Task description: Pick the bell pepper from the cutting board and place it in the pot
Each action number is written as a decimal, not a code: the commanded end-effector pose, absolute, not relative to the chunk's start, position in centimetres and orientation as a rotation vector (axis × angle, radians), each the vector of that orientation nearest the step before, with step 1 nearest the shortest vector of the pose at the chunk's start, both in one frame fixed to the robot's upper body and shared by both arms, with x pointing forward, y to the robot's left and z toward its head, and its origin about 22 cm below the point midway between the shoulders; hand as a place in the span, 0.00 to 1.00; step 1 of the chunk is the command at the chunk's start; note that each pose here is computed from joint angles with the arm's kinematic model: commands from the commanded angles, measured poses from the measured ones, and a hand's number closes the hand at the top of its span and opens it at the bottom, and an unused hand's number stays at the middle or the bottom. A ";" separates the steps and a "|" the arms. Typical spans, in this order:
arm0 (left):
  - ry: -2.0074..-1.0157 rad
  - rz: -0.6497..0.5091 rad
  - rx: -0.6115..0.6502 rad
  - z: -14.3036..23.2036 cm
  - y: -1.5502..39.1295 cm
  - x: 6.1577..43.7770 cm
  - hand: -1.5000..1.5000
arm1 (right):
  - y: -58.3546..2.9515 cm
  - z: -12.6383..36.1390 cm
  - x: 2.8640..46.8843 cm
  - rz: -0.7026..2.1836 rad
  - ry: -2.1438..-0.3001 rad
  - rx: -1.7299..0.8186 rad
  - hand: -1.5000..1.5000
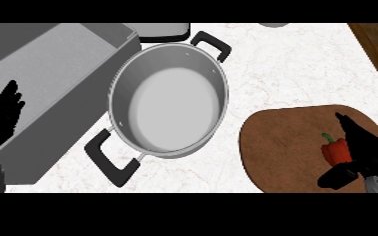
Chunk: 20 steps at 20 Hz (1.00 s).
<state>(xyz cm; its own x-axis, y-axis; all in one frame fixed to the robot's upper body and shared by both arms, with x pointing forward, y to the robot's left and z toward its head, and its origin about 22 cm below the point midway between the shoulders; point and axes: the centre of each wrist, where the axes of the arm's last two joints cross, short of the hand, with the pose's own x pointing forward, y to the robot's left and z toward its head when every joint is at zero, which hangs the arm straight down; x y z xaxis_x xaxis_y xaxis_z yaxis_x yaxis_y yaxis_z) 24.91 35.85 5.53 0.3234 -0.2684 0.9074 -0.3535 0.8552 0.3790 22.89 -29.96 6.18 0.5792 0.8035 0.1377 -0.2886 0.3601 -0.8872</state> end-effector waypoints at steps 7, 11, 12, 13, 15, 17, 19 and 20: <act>-1.180 -0.093 0.528 2.9 33.5 24.9 0.50 | -30.9 4.1 23.9 0.760 -0.604 -0.941 0.00; -1.159 -0.088 0.542 3.4 34.1 24.4 0.50 | -30.9 4.7 24.0 0.753 -0.676 -0.914 1.00; -1.173 -0.102 0.528 2.8 31.9 25.2 0.50 | -30.9 4.8 24.5 0.794 -0.704 -0.961 1.00; -1.166 -0.089 0.533 3.1 33.7 26.8 0.50 | -30.2 2.8 24.0 0.807 -0.716 -0.984 1.00; -1.165 -0.080 0.532 3.5 33.6 25.0 0.50 | -29.9 2.2 23.6 0.844 -0.717 -1.022 1.00; -1.160 -0.098 0.540 3.9 34.3 25.6 0.50 | -32.0 4.3 24.0 0.856 -0.728 -1.073 1.00; -1.183 -0.095 0.526 4.0 32.2 26.1 0.50 | -33.2 5.0 25.5 0.869 -0.726 -1.110 1.00; -1.165 -0.091 0.550 3.7 32.9 26.4 0.50 | -31.6 3.9 24.5 0.888 -0.766 -1.109 1.00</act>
